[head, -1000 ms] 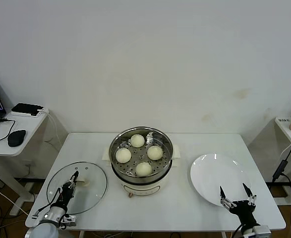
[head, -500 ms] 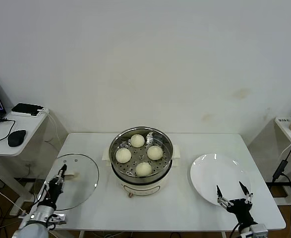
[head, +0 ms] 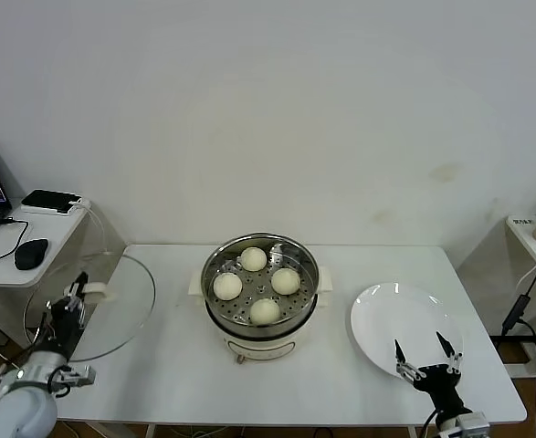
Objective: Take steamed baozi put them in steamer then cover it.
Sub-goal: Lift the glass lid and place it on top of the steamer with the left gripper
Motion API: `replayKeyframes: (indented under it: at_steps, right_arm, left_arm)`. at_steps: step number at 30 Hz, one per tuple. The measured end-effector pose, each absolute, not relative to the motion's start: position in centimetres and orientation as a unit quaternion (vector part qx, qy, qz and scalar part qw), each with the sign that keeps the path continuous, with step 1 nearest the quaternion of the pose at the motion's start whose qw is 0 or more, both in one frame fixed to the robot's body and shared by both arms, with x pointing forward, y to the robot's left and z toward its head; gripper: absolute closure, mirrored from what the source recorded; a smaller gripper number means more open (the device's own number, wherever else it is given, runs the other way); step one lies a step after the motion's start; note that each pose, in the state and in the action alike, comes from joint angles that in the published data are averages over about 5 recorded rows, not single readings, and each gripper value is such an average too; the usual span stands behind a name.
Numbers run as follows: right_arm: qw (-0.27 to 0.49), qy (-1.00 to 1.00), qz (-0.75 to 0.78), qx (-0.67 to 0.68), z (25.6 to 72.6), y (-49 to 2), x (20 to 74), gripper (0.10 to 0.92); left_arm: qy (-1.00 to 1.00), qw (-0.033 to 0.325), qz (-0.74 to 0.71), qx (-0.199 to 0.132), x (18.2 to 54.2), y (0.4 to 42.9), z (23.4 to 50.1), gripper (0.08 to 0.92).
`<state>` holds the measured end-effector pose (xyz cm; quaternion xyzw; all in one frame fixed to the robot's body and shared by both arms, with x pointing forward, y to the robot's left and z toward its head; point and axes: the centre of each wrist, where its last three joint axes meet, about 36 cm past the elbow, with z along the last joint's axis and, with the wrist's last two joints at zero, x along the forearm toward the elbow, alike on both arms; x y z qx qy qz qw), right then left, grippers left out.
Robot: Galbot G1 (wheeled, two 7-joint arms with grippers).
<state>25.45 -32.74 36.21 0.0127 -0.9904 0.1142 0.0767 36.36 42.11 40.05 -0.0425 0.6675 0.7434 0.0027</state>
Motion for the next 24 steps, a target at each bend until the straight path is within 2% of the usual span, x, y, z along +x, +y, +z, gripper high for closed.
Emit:
replayKeyframes:
  at_steps: [11,24]
  right_arm:
    - [0.078,-0.988,0.133,0.018,35.7,-32.5,25.9,0.200]
    - [0.088,-0.987,0.131,0.035,34.0,-30.3,27.2,0.200]
  left_arm:
    - [0.679,0.026,0.733,-0.032,38.1,36.1,45.2,0.862]
    - [0.710,0.012,0.704,-0.007,40.8,27.3,47.1,0.862]
